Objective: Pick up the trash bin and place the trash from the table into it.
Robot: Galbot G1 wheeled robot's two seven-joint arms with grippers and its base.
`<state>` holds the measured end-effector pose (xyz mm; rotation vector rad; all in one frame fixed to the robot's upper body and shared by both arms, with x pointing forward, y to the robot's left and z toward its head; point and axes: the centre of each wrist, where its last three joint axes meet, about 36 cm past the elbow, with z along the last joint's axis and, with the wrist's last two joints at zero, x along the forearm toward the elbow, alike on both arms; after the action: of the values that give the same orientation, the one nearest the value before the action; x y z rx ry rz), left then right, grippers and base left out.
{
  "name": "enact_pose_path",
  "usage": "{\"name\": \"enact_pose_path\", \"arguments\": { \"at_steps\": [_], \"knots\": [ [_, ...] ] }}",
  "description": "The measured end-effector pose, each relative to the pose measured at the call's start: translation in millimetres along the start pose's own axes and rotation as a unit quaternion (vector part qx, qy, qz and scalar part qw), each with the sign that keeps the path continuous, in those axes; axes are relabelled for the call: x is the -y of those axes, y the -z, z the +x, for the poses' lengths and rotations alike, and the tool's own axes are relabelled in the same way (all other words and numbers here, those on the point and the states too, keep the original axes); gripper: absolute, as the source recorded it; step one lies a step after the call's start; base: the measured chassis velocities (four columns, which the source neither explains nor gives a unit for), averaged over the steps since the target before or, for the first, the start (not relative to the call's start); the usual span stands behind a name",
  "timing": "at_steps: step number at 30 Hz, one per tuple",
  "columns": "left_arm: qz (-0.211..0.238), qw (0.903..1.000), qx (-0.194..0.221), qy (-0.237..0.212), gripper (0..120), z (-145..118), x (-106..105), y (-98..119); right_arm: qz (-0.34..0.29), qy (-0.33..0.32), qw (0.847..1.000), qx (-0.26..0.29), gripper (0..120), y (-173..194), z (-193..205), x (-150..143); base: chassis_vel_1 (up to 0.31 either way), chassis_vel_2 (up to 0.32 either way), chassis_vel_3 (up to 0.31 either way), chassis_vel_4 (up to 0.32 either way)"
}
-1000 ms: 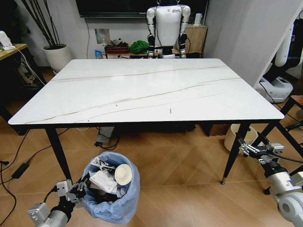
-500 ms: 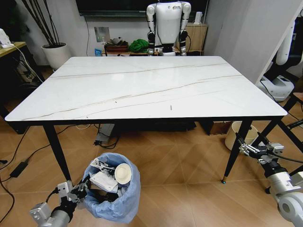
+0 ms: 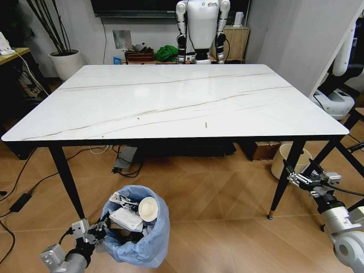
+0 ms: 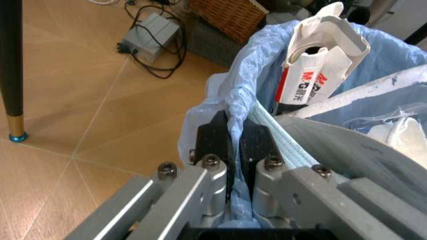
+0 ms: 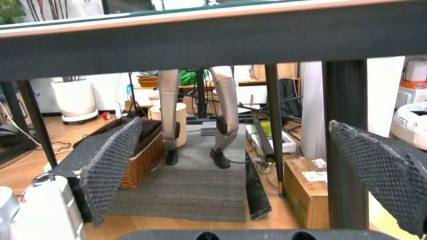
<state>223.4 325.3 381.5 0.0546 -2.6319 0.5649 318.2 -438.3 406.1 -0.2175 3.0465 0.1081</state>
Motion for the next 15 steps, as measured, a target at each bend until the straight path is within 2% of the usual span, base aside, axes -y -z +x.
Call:
{"name": "enact_pose_path", "arguments": {
  "at_steps": [15],
  "knots": [
    [-0.004,1.0,-0.002,0.0,0,-0.5,-2.3,-0.8,0.0,0.0,1.0,0.0,100,0.0,0.0,0.0,0.0,0.0,0.0,0.0]
  ]
}}
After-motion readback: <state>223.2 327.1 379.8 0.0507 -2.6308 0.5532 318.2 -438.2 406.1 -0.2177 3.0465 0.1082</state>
